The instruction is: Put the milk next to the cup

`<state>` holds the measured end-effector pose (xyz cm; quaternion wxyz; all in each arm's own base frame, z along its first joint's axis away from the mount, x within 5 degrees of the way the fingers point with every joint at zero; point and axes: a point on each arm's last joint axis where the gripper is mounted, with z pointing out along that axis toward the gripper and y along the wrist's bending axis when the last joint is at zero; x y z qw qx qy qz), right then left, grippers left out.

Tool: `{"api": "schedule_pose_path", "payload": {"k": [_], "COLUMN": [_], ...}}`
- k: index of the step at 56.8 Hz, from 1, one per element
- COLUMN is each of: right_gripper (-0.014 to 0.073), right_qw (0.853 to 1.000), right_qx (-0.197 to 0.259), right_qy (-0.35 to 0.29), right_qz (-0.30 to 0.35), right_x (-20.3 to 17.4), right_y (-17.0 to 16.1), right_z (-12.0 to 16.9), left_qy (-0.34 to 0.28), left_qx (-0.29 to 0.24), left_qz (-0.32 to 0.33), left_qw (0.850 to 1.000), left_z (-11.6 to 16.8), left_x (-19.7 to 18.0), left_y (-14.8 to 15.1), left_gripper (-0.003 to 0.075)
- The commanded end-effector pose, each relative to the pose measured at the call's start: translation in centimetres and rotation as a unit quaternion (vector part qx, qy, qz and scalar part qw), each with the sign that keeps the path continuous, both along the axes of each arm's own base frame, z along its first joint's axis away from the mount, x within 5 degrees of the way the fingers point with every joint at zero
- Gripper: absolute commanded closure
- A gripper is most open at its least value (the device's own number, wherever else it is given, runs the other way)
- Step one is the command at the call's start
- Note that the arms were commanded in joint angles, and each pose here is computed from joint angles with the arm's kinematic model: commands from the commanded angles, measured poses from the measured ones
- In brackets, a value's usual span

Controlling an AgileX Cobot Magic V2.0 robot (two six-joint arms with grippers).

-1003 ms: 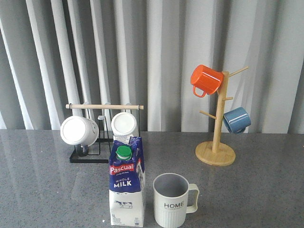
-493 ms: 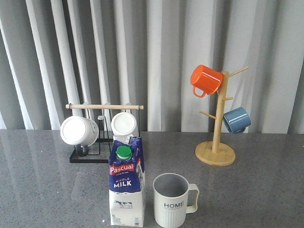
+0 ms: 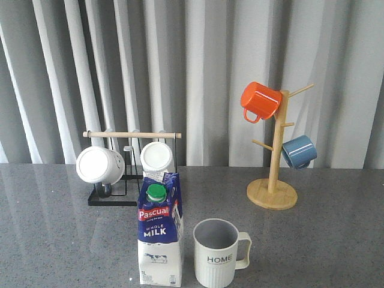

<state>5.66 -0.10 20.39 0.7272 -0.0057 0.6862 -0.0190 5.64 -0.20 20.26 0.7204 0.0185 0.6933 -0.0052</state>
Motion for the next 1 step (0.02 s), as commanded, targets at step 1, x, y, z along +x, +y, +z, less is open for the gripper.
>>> {"api": "schedule_pose_path", "payload": {"k": [1], "right_gripper": [0.0601], "right_qw": [0.999], "right_qx": [-0.005], "right_qy": [-0.039], "right_qz": [-0.005], "right_x": [-0.12], "right_y": [-0.05], "right_z": [0.39], "left_qy": [-0.051], "left_qx": [-0.008], "left_qz": [0.002], "left_qw": [0.999], "left_z": [1.38], "left_x": [-0.25], "left_y": [0.04], "left_gripper": [0.0727]}}
